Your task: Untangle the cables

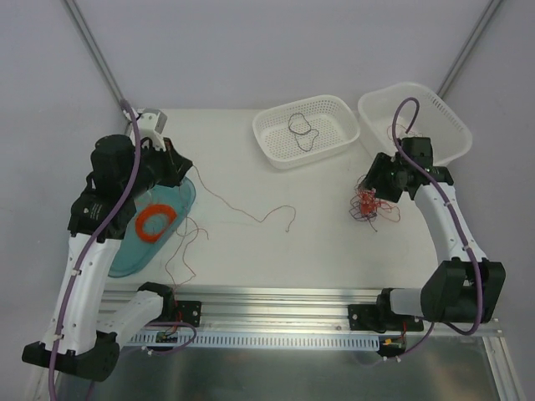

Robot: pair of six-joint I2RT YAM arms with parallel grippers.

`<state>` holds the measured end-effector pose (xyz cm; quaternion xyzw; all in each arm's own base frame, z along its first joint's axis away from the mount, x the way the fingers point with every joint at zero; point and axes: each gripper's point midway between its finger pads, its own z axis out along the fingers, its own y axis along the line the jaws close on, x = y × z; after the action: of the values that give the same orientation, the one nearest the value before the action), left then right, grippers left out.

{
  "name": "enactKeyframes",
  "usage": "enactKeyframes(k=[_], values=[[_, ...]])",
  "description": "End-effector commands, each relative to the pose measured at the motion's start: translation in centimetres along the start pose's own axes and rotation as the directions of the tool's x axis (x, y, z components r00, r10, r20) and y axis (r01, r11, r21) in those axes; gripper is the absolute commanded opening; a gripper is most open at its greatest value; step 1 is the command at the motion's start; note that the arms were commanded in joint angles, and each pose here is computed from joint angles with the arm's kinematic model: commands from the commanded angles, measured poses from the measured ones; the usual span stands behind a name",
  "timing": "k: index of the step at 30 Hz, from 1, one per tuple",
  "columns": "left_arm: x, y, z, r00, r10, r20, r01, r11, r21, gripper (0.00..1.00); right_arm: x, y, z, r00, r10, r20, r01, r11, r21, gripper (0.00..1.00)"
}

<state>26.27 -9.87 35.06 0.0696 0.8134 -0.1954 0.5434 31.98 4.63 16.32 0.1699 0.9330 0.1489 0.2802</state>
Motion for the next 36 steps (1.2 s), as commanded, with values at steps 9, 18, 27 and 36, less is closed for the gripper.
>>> enactKeyframes(k=[9,18,27,36], values=[[3.7,-6.0,6.6,0.989,-0.118,-0.094,0.139,0.957,0.255,0.00,2.2,7.0,-6.1,0.955,-0.255,0.151,0.287,0.923,-0.256,0.91],[15.8,0.6,10.8,0.940,-0.274,-0.204,0.268,0.962,-0.055,0.00,7.9,10.9,-4.6,0.916,-0.388,0.101,0.397,0.843,-0.364,0.94],[22.1,4.4,8.8,0.917,-0.308,-0.255,0.245,0.937,-0.249,0.37,14.2,15.3,-2.0,0.841,-0.541,0.016,0.496,0.757,-0.426,0.94],[24.8,5.4,5.9,0.896,-0.294,-0.331,0.192,0.932,-0.308,0.99,15.6,16.7,-1.1,0.815,-0.579,0.002,0.520,0.731,-0.441,0.95]])
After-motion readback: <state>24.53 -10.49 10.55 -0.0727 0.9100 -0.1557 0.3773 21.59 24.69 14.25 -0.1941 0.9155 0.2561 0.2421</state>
